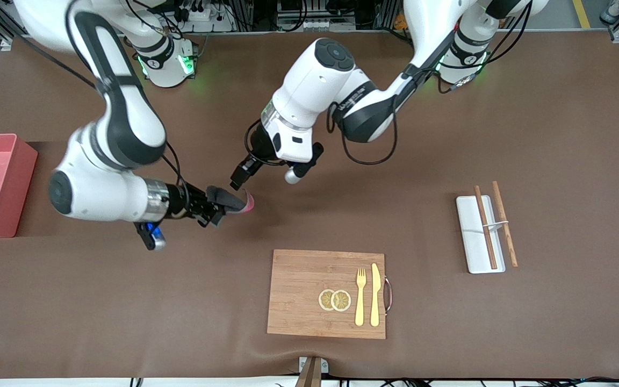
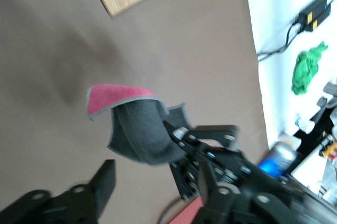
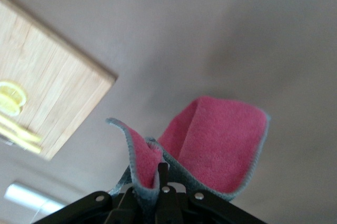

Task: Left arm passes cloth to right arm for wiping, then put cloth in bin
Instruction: 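Release the cloth from the left gripper and withdraw it toward the tray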

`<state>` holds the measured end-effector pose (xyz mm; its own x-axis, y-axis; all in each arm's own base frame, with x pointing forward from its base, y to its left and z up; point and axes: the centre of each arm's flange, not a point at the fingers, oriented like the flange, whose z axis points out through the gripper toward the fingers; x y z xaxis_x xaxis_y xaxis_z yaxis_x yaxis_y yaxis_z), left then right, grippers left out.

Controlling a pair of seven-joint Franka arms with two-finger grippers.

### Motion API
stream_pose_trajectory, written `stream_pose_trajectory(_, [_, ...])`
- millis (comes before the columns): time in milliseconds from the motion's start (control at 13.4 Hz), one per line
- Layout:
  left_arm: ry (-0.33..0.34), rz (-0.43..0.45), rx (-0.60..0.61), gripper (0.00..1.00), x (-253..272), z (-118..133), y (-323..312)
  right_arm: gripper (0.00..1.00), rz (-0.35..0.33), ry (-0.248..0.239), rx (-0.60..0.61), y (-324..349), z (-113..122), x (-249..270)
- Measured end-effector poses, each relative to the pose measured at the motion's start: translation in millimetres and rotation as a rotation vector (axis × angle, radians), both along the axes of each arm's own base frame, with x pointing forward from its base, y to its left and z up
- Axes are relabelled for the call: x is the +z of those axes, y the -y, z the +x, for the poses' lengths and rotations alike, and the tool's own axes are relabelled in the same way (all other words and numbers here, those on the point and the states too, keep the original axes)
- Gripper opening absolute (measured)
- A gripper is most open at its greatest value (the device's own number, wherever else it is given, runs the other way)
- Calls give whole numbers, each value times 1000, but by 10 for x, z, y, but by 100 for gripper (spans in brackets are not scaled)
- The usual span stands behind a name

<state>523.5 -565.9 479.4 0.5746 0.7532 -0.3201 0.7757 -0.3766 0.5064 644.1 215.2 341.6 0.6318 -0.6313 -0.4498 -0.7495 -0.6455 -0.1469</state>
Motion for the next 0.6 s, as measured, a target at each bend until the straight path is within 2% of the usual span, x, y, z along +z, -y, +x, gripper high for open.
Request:
stream_pose_trajectory(149, [-1, 62, 3, 99, 270, 189, -347, 4, -50, 32, 133, 166, 63, -518])
stream_pose_trajectory(299, [12, 147, -35, 100, 536, 352, -764, 4, -128, 55, 248, 622, 148, -810])
stream_pose_trajectory(448, [23, 232, -90, 100, 734, 505, -1203, 4, -216, 88, 365, 1321, 251, -882])
stream_pose_trajectory(598, [42, 313, -180, 100, 821, 646, -1603, 4, -244, 136, 512, 2154, 308, -881])
